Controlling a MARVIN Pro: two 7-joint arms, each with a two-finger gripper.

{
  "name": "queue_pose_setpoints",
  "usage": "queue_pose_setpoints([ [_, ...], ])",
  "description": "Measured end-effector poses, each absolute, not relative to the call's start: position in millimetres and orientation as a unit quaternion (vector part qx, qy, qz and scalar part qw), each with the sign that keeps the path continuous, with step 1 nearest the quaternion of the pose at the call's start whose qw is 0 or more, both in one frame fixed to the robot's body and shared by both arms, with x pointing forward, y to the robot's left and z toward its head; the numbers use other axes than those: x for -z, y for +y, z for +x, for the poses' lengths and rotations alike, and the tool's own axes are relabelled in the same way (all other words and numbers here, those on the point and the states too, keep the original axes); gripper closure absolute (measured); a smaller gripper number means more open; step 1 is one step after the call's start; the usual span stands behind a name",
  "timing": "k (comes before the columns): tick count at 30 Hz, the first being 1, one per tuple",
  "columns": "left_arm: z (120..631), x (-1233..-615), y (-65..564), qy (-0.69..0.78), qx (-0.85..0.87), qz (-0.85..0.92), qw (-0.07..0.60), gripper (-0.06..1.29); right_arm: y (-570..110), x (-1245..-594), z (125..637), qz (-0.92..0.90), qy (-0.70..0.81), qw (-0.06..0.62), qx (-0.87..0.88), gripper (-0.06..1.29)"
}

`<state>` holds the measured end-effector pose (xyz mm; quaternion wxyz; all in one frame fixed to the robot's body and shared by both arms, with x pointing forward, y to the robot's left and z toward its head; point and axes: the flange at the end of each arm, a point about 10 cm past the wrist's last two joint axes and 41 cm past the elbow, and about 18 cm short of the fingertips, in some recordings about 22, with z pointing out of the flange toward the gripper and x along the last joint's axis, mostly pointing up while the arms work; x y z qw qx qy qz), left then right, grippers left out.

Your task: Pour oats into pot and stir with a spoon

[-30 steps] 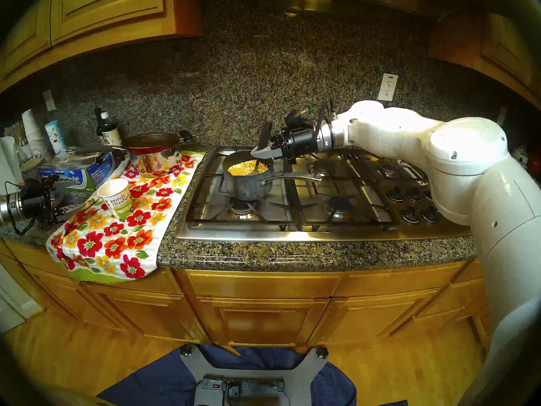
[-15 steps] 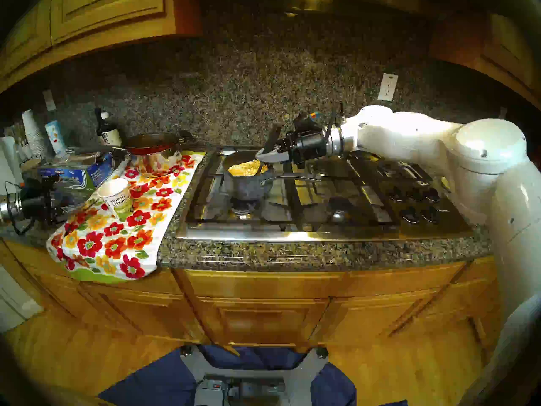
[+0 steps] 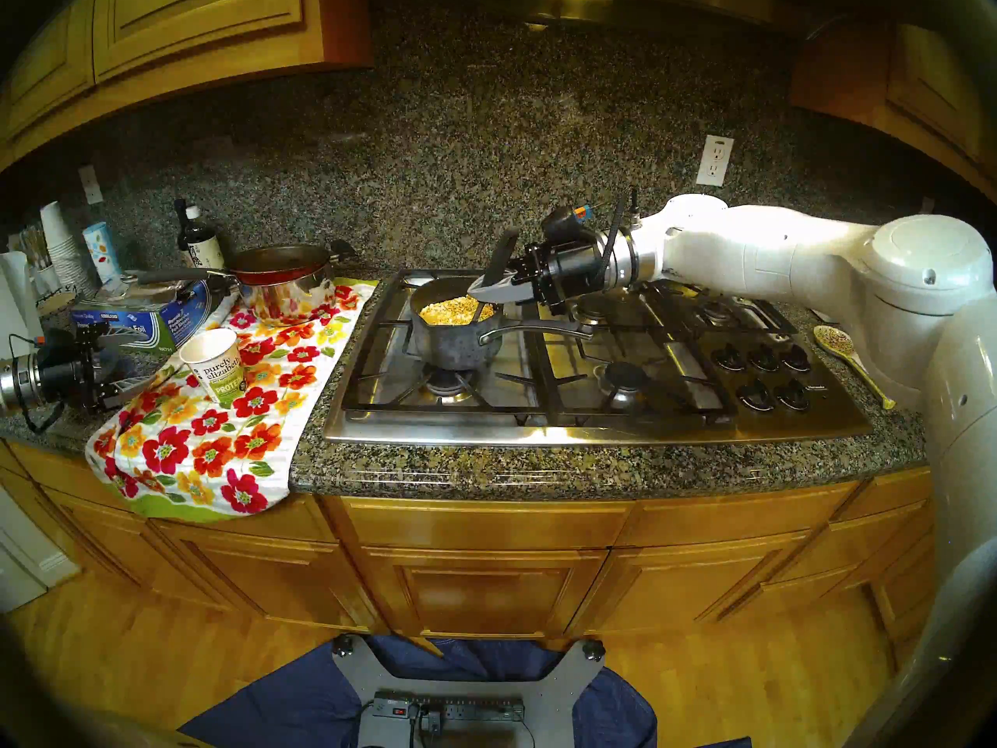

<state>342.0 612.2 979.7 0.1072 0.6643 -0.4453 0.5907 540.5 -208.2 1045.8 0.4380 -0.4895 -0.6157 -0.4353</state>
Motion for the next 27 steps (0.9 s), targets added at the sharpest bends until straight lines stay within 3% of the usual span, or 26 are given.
queue_pose_setpoints([
  [27,342,-980,612,-0.445,-0.591,0.664,0.107,0.01,-184,-1035,538,-0.437,-0.666,0.362,0.484,1.27],
])
